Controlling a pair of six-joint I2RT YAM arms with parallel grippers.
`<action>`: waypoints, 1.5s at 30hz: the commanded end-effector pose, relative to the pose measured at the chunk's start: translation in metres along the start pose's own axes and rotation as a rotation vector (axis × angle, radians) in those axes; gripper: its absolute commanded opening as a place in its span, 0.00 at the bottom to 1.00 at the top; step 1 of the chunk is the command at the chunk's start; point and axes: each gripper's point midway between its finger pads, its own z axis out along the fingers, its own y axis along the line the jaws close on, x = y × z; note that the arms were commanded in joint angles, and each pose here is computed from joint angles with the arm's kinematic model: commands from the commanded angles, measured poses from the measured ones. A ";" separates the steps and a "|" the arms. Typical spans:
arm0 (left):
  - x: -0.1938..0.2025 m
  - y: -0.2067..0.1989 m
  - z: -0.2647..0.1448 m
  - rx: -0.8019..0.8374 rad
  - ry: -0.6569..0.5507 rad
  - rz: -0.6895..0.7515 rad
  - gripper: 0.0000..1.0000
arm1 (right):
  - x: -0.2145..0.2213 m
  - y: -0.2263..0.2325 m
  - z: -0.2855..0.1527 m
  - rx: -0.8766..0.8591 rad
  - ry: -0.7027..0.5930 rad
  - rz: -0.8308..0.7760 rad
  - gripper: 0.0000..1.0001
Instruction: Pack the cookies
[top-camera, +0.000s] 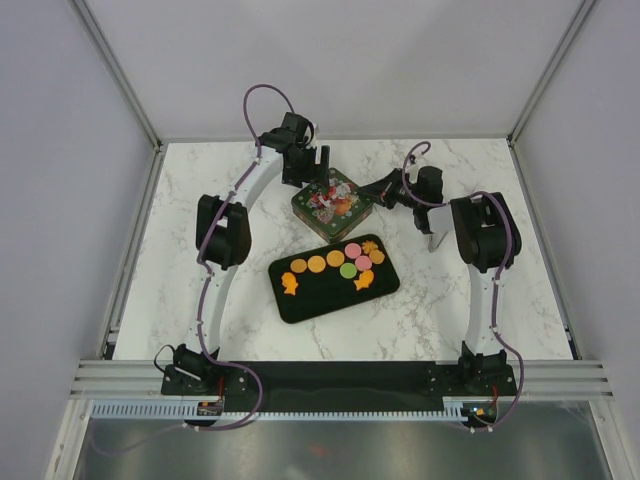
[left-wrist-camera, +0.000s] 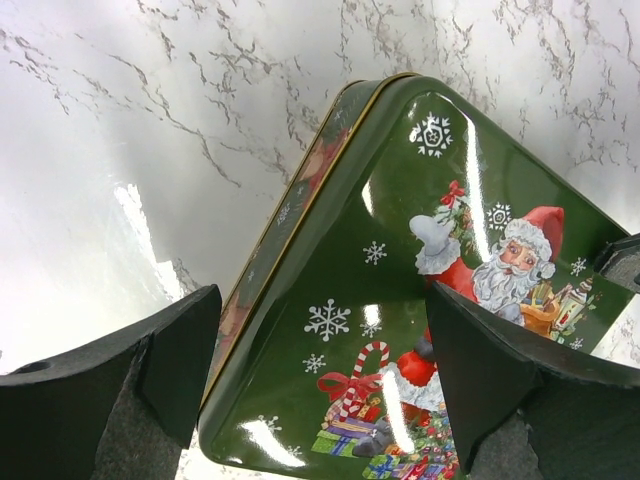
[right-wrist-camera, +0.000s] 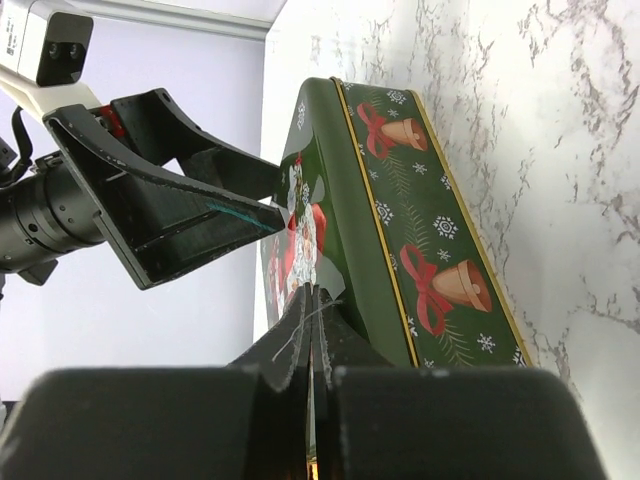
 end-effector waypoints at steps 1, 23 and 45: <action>-0.012 0.000 -0.004 0.012 -0.033 0.031 0.91 | 0.014 -0.034 0.000 0.124 0.016 -0.002 0.00; -0.110 -0.046 -0.176 0.205 -0.482 -0.014 0.91 | -0.091 0.152 -0.060 0.256 -0.239 -0.526 0.98; 0.078 -0.060 -0.257 0.256 -0.499 -0.068 0.91 | -0.034 0.106 -0.193 0.670 -0.450 -0.598 0.98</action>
